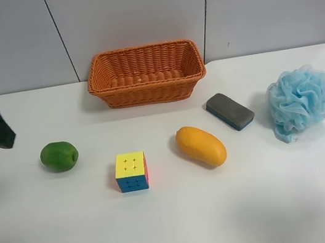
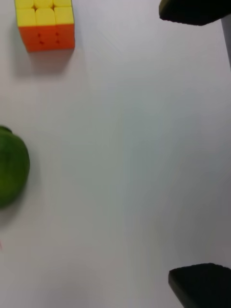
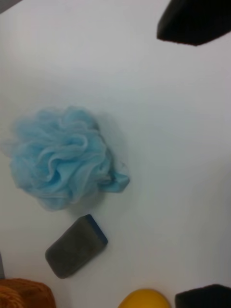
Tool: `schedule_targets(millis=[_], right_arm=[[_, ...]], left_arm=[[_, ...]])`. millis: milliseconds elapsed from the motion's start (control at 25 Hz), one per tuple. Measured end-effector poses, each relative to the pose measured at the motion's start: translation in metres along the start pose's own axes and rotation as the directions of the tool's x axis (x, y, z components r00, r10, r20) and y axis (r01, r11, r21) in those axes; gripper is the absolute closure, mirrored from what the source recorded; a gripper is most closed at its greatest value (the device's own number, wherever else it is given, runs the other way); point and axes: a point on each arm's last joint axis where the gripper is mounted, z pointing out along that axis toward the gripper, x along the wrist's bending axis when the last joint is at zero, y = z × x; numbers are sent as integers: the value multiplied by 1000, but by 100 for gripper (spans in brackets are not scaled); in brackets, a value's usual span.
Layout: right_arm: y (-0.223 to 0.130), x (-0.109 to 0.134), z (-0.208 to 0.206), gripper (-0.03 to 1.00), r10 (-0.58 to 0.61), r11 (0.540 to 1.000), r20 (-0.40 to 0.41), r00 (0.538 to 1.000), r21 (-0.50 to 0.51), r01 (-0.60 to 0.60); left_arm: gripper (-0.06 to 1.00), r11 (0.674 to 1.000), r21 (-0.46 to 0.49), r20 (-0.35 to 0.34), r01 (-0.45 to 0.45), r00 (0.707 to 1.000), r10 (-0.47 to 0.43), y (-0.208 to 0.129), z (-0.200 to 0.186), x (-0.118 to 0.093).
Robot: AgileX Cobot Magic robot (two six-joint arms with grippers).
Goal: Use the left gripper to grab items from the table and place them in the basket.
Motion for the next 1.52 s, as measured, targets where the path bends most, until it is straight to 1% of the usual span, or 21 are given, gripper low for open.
schedule_targets(millis=[120,320,440,560,720,840,1040,1280,1520], right_arm=[[0,0,0,-2,0,1000,0,1000,0,0],[0,0,0,-2,0,1000,0,1000,0,0],[0,0,0,-2,0,1000,0,1000,0,0],[0,0,0,-2,0,1000,0,1000,0,0],[0,0,0,-2,0,1000,0,1000,0,0],[0,0,0,-2,0,1000,0,1000,0,0],[0,0,0,-2,0,1000,0,1000,0,0],[0,0,0,-2,0,1000,0,1000,0,0],[0,0,0,-2,0,1000,0,1000,0,0]], left_arm=[[-5,999,39,9,-11,1000,11,8,21,-28],[-5,996,82,30,-16,999,13,19,55,-69],[-5,995,99,34,-29,999,26,27,74,-88],[-5,994,104,51,-28,998,23,34,94,-101],[-5,989,148,72,10,997,-21,37,122,-111],[-5,982,185,73,36,996,-51,36,143,-115],[-5,975,213,69,62,995,-78,34,170,-118],[-5,972,222,63,76,994,-93,34,191,-120],[-5,974,210,60,83,993,-97,33,212,-121]])
